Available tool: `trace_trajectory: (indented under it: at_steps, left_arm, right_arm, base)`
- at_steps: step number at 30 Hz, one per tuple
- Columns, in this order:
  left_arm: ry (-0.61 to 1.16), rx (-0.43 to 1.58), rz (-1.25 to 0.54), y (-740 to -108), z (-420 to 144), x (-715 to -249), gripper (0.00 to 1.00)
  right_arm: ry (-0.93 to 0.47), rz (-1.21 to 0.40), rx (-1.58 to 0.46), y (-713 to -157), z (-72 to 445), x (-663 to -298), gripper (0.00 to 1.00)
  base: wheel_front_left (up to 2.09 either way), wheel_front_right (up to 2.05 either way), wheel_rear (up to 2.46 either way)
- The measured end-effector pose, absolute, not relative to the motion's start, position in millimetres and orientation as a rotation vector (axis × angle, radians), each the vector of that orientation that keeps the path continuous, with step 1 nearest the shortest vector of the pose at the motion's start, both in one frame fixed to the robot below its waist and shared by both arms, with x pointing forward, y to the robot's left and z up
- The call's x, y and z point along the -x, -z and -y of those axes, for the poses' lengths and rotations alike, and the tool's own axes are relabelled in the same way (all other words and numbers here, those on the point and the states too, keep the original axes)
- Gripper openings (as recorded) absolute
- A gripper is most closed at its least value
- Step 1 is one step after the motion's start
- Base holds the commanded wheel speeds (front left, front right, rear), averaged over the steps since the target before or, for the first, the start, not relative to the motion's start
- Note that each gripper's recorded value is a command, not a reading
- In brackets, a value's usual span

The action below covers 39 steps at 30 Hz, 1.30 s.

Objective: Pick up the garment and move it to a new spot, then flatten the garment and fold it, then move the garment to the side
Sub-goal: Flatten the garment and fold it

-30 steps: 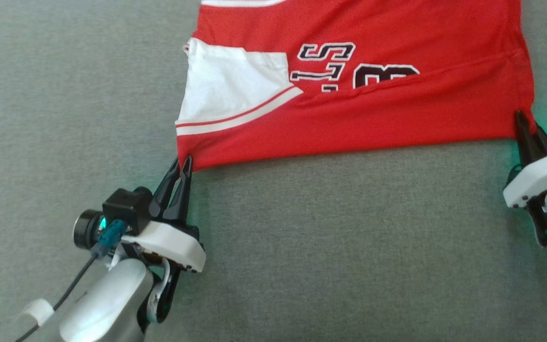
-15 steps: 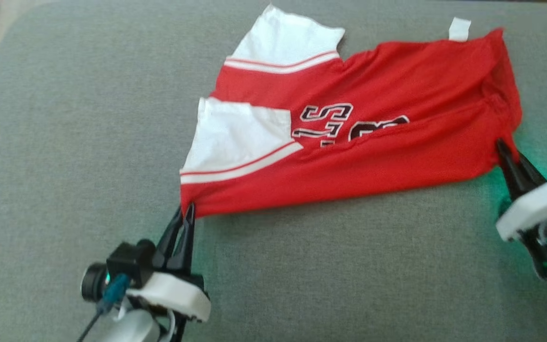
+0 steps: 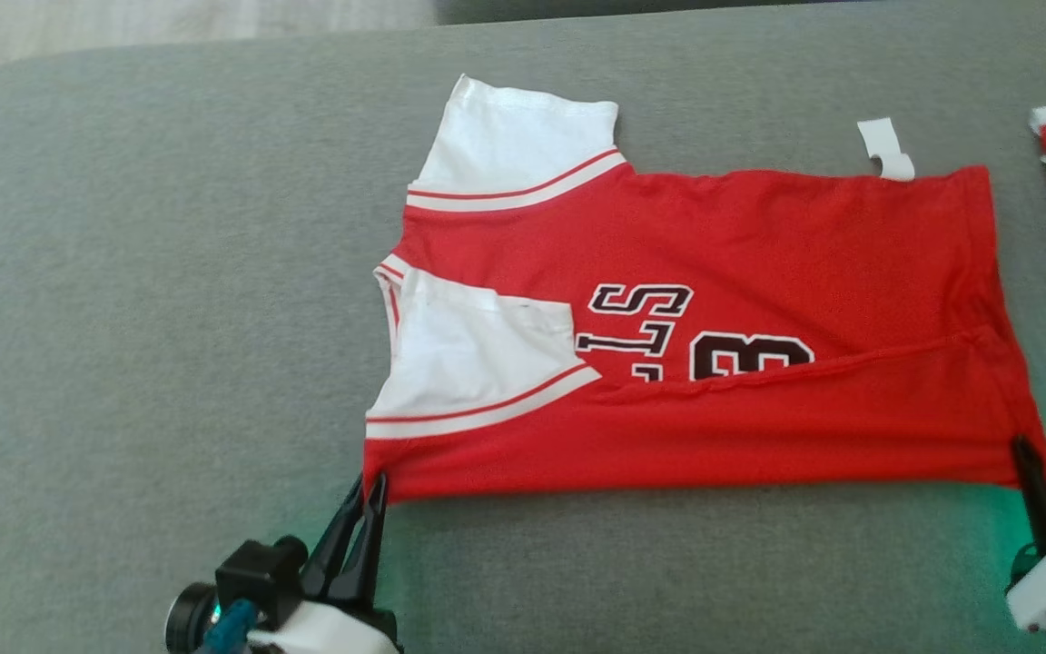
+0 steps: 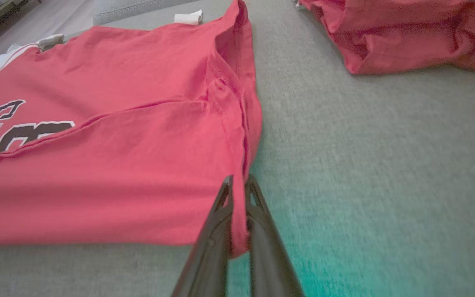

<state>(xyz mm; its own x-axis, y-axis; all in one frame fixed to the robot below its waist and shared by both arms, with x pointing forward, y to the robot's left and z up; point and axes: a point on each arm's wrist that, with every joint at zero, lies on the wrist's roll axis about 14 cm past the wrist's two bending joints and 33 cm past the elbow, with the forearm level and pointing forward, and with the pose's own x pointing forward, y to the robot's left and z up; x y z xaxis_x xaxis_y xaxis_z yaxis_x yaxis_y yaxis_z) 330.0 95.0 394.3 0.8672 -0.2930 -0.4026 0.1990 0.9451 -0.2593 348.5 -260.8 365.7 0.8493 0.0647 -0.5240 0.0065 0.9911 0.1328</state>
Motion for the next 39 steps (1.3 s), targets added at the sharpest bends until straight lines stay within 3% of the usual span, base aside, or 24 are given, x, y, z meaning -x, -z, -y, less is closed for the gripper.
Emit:
trace_trajectory:
  at_steps: [6,7,10,11,12,13,14,21,29,32,39]
  left_arm:
    - [0.314,0.191,-0.538,-382,-86,-318,0.00]
    - [0.318,0.186,-0.550,-380,-86,-316,0.00]
    - [0.325,0.181,-0.558,-381,-86,-314,0.00]
    - [0.327,0.178,-0.567,-380,-87,-313,0.00]
    - [0.330,0.177,-0.577,-379,-87,-311,0.02]
    - [0.335,0.177,-0.585,-379,-86,-310,0.42]
    - [0.333,0.177,-0.588,-379,-86,-310,1.00]
    - [0.372,0.133,-0.557,-393,-88,-325,1.00]
    - [0.601,-0.099,-0.350,-472,-68,-467,1.00]
    - [0.674,-0.195,-0.447,-476,-57,-526,1.00]
    - [0.668,-0.262,-0.733,-437,-50,-588,1.00]
  right_arm:
    - [0.014,-0.564,-0.132,-367,267,-334,0.00]
    - [0.018,-0.564,-0.129,-367,267,-334,0.07]
    - [0.019,-0.572,-0.117,-366,267,-333,0.56]
    - [0.018,-0.576,-0.112,-366,267,-332,0.94]
    - [0.019,-0.576,-0.112,-366,267,-332,1.00]
    - [0.024,-0.574,-0.110,-366,269,-332,1.00]
    - [0.033,-0.570,-0.108,-366,271,-333,1.00]
    - [0.027,-0.475,-0.069,-386,273,-347,1.00]
    - [-0.014,-0.363,-0.037,-406,264,-394,1.00]
    - [-0.035,-0.360,-0.028,-403,259,-408,1.00]
    - [0.007,-0.367,-0.011,-396,275,-414,1.00]
  base:
    - [0.00,0.00,0.00]
    - [0.00,0.00,0.00]
    - [0.00,0.00,0.00]
    - [0.00,0.00,0.00]
    - [0.00,0.00,0.00]
    - [0.00,0.00,0.00]
    - [0.00,0.00,0.00]
    - [0.00,0.00,0.00]
    - [0.00,0.00,0.00]
    - [0.00,0.00,0.00]
    - [0.00,0.00,0.00]
